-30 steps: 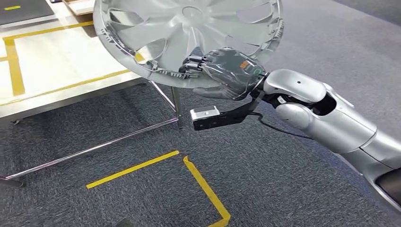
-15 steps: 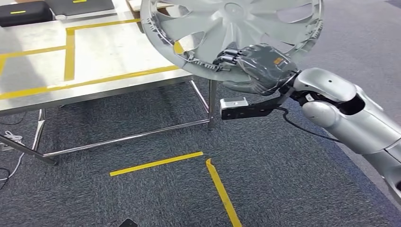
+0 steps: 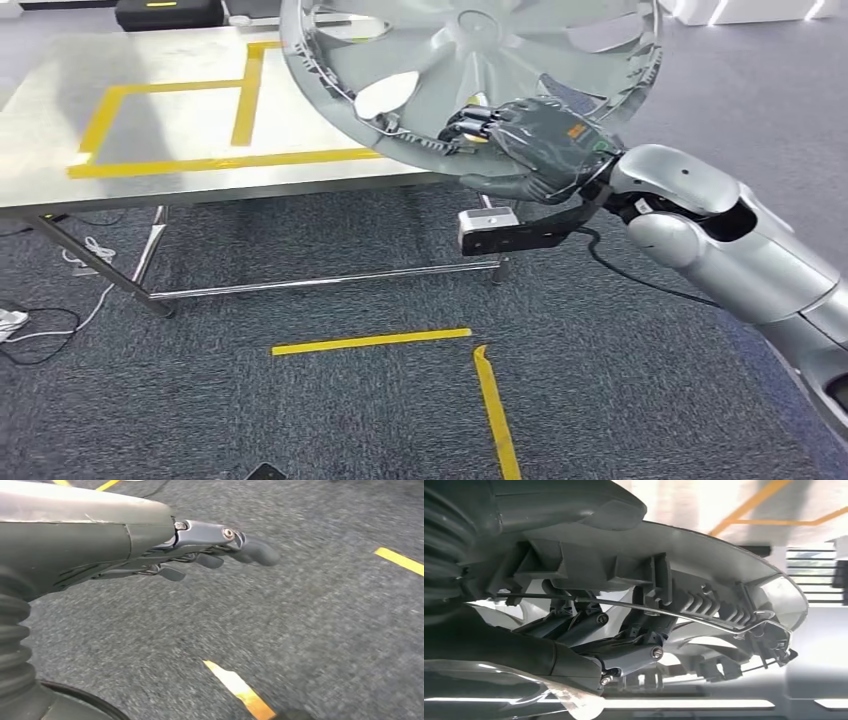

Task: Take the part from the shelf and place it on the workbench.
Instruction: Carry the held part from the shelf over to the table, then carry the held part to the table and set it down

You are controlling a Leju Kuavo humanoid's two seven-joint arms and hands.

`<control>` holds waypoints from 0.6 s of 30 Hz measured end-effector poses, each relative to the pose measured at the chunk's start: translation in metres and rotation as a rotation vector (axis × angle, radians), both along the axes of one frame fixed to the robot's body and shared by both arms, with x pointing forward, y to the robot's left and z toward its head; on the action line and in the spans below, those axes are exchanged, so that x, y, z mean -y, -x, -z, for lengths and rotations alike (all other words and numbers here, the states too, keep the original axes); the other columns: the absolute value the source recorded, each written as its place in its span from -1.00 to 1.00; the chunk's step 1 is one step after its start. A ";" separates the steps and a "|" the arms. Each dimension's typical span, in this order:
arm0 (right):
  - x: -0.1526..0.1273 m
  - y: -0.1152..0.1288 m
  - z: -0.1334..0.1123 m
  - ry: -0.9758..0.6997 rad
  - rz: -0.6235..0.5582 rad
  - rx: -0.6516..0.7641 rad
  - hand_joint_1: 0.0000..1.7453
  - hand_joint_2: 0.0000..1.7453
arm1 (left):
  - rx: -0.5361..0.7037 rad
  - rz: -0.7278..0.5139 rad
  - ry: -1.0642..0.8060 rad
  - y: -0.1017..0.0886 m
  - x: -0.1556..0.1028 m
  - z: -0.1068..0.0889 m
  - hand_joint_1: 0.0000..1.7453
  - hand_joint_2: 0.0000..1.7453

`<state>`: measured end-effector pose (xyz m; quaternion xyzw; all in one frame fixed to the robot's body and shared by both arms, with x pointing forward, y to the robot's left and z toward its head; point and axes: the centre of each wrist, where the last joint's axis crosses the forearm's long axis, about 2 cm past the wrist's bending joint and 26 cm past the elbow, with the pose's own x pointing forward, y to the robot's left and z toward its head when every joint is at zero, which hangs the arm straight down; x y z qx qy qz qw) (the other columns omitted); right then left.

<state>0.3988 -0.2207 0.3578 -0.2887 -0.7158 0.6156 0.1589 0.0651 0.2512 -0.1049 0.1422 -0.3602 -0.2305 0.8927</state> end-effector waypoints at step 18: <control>0.011 -0.005 0.011 0.009 0.057 -0.019 1.00 1.00 | -0.041 0.028 0.037 0.001 0.001 0.001 -1.00 1.00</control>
